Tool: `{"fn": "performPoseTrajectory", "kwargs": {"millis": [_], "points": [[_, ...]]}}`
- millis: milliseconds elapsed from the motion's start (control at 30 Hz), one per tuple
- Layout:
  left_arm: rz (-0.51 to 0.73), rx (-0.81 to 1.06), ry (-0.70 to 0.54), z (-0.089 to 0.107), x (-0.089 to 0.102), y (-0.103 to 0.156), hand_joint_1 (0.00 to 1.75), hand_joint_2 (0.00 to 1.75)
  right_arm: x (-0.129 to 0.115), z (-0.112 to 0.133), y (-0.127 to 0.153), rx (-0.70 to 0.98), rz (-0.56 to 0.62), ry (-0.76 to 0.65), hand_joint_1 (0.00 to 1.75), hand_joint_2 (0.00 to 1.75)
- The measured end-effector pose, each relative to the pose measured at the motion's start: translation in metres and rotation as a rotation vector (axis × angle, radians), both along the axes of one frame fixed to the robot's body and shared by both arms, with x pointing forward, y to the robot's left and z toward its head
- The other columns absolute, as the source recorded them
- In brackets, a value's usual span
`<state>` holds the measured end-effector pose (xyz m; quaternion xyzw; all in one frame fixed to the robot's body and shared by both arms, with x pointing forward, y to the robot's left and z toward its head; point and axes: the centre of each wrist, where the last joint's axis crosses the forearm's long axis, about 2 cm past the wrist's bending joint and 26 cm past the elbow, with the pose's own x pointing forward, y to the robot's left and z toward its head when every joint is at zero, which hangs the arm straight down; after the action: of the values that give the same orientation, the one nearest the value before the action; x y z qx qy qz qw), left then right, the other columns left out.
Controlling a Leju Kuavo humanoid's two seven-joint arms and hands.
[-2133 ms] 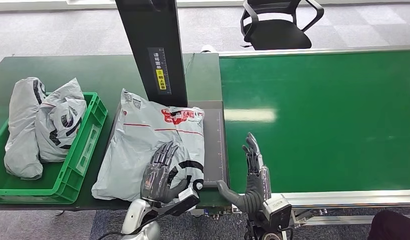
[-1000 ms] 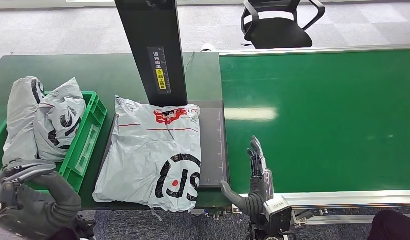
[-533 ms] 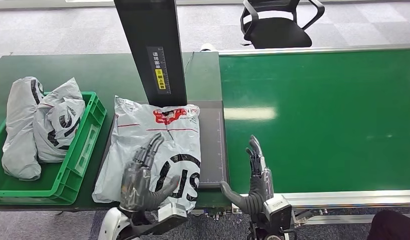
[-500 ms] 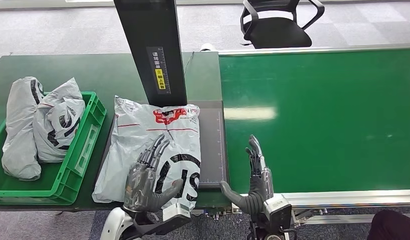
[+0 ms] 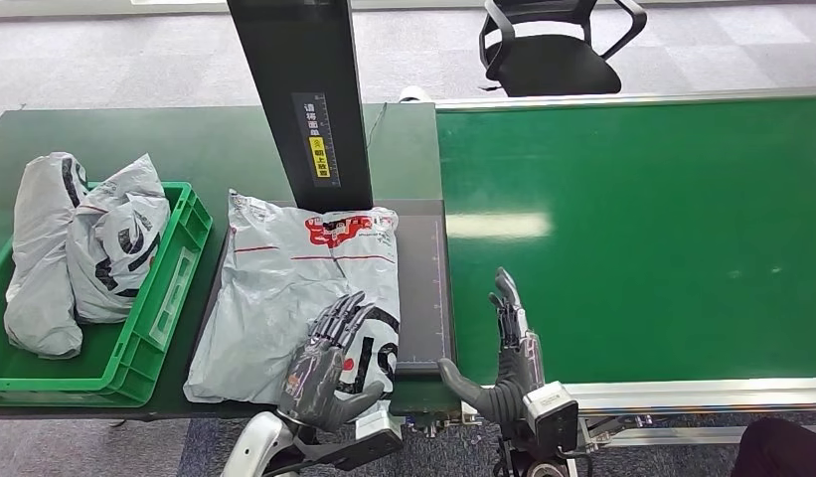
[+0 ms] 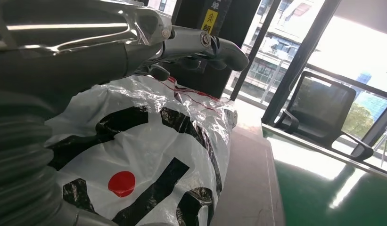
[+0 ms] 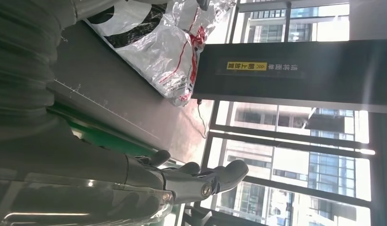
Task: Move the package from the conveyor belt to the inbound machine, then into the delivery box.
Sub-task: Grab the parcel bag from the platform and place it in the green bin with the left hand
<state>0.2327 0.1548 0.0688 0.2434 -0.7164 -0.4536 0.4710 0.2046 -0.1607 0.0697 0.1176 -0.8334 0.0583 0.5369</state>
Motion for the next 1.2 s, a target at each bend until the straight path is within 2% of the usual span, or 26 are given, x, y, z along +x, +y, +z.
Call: {"fn": "performPoseTrajectory", "kwargs": {"millis": [633,900,1200], "points": [[-0.011,0.027,0.064,-0.014,0.000,0.001,0.00,1.75,0.000,-0.005,-0.001,-0.008,-0.001,0.022,0.00,1.75],[-0.014,0.066,0.105,-0.024,-0.005,0.000,0.00,1.75,0.005,-0.012,-0.002,-0.060,-0.026,0.118,0.00,1.75],[-0.016,0.118,0.177,-0.037,-0.007,-0.005,0.00,1.75,0.009,-0.016,-0.002,-0.073,-0.021,0.136,0.00,1.75]]}}
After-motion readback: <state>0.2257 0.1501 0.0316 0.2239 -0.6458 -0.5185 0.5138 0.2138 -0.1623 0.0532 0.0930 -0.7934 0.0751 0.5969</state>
